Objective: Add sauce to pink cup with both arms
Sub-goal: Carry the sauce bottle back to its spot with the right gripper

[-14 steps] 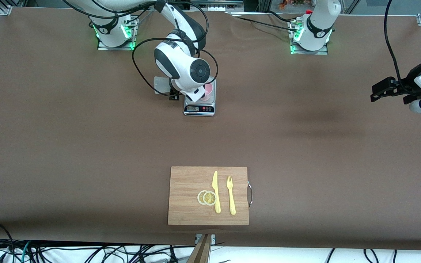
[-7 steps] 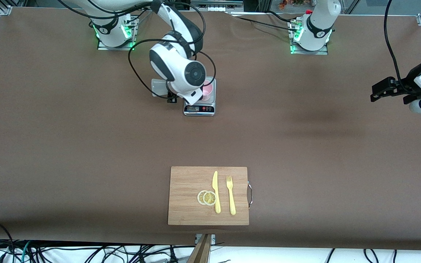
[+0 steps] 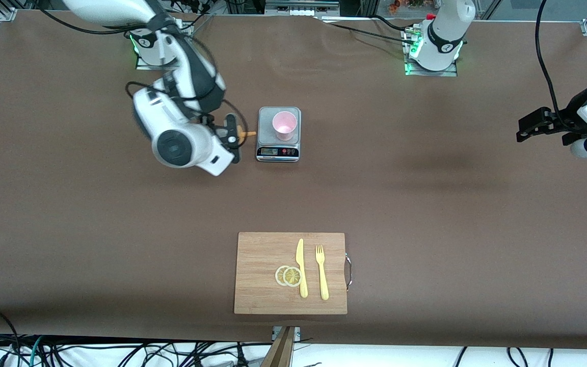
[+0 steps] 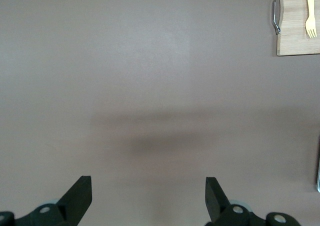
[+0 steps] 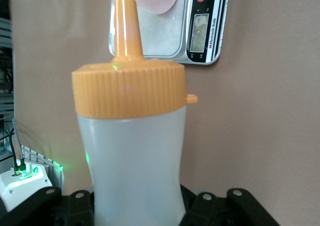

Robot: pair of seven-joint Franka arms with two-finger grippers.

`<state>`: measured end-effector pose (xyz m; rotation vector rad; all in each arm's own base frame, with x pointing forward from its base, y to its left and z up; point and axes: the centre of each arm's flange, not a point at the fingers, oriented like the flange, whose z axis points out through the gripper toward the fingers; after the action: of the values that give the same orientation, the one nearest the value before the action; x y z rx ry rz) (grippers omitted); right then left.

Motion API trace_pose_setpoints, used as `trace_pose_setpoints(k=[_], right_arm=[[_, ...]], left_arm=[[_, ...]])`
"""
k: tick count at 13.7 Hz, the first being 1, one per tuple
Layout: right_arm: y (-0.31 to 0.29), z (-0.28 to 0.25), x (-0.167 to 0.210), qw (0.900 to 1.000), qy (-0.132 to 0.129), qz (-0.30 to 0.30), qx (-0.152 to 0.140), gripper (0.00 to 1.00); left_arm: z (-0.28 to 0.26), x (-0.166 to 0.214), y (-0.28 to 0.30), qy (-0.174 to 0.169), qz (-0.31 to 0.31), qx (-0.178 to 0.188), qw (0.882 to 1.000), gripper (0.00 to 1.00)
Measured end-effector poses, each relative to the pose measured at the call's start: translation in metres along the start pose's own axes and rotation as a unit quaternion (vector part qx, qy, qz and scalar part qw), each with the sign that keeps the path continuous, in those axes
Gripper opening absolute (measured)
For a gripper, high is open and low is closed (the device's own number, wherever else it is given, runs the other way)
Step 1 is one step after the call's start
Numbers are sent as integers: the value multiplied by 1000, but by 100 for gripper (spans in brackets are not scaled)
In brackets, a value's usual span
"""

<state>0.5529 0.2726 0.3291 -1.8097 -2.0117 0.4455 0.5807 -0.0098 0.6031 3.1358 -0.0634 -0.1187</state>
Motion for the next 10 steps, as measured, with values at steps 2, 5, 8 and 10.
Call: trace_pose_setpoints(k=[2,5,8,10], right_arm=[[12,-9,-54,997,66,-26,5,26],[22,-15,-147,984,171,-52,-2,26],[19,8,-242,953,293,-79,-7,26],[18,36,-285,929,356,-100,-9,26]], left_arm=[[0,0,0,0,0,0,1000,100],[0,0,0,0,0,0,1000,100],[0,0,0,0,0,0,1000,100],[0,0,1,0,1,0,1000,100]])
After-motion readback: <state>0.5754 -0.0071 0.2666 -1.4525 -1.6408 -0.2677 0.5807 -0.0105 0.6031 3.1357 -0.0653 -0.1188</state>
